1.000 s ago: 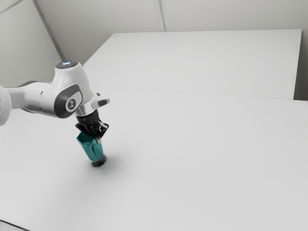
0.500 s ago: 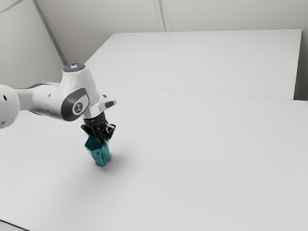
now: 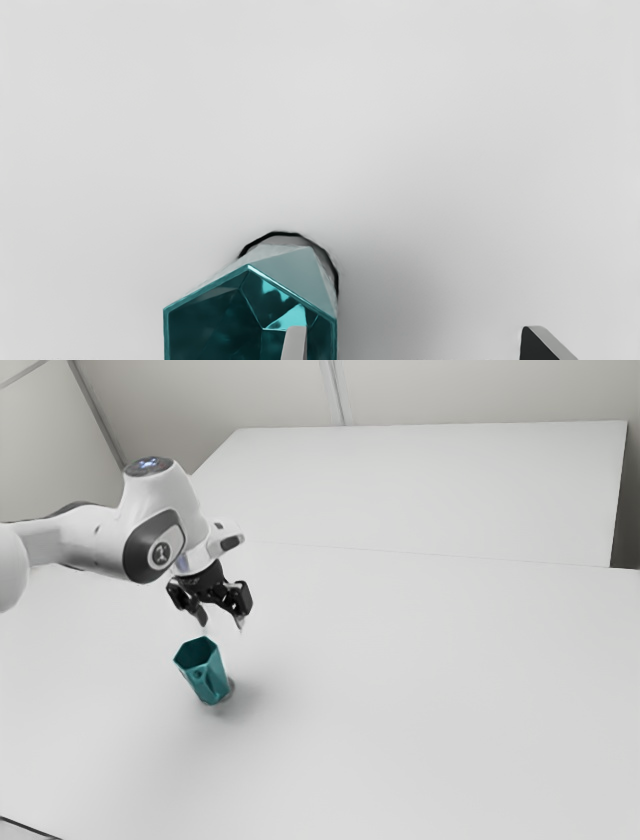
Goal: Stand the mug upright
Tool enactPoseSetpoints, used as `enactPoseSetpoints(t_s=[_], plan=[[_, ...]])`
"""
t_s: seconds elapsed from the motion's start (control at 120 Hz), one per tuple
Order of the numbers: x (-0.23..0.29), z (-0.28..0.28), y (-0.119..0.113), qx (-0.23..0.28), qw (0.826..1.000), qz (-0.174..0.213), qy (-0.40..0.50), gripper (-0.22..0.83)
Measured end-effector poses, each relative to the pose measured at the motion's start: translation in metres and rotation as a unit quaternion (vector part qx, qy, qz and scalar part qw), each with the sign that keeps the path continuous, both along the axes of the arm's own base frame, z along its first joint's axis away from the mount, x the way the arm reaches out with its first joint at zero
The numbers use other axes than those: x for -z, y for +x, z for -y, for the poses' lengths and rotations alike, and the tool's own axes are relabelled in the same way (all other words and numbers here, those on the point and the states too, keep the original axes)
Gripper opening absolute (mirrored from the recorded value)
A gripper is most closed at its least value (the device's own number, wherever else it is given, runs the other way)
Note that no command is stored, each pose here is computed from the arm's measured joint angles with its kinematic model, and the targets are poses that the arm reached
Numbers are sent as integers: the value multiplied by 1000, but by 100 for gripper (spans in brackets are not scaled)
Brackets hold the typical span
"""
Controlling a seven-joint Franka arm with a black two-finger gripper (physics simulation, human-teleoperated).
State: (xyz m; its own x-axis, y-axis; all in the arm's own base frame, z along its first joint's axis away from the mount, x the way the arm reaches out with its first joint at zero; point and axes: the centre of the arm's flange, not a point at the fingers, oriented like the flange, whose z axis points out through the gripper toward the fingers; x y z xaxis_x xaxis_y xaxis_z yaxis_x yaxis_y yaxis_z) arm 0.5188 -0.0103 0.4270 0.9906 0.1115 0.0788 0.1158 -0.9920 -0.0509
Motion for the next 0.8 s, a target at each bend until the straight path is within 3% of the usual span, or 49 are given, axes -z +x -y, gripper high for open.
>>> enactPoseSetpoints(t_s=[0.283,0.8], plan=[[-78,-3,20,-7,1000,-7,4,56],[-183,-13,42,-20,999,-22,-29,59]])
